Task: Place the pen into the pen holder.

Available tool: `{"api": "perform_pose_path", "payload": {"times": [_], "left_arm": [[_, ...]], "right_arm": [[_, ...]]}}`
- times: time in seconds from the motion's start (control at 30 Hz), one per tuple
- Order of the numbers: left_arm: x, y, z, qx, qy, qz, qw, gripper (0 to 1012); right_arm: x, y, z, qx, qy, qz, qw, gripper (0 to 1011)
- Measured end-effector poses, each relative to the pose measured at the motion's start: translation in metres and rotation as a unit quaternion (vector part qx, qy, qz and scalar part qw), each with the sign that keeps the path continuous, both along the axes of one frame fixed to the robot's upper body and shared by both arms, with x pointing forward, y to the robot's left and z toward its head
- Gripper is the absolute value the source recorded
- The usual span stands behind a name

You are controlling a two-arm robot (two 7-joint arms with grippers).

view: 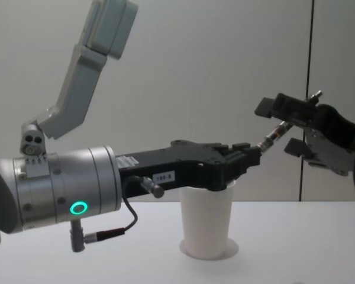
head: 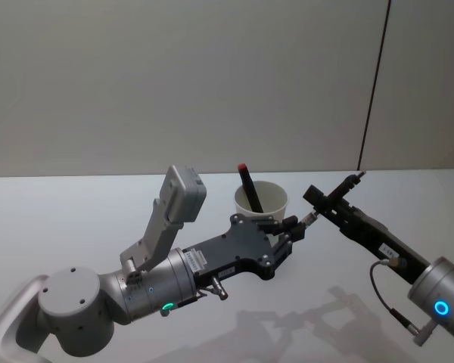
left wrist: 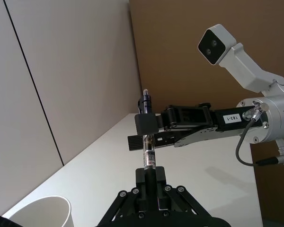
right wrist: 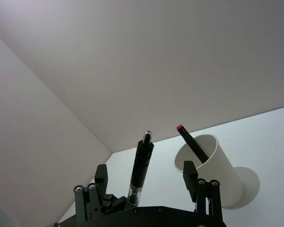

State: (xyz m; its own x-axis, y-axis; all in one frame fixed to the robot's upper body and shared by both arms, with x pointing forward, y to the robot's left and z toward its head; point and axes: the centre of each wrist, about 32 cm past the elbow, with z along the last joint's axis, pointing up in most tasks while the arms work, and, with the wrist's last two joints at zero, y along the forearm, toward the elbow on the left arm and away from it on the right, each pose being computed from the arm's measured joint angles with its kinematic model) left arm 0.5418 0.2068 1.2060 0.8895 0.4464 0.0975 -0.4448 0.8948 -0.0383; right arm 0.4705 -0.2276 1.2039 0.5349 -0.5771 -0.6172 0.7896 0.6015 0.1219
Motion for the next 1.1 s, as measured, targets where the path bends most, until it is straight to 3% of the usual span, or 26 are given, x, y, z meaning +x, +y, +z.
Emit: {"api": "perform_pose_path", "payload": {"times": [0.33, 0.47, 0.6, 1.1], "left_arm": [[0.0, 0.0, 0.0, 0.0, 0.0, 0.0, 1.0, 130], [0.0, 0.0, 0.0, 0.0, 0.0, 0.0, 1.0, 131], [0.0, 0.0, 0.0, 0.0, 0.0, 0.0, 1.0, 131], [0.0, 0.0, 0.0, 0.0, 0.0, 0.0, 1.0, 131]], "right_arm": [[-0.0023, 0.0009, 0.0034, -0.007, 0.005, -0.007, 0.9999, 1002], [-0.0032, 0.0011, 0.0046, -0.009, 0.006, -0.008, 0.9999, 946], [-0.0036, 0.0012, 0.0052, -0.008, 0.007, -0.008, 0.9999, 863], [-0.0044, 0.0031, 0.0052, 0.005, 0.0, -0.008, 1.0, 387]]}}
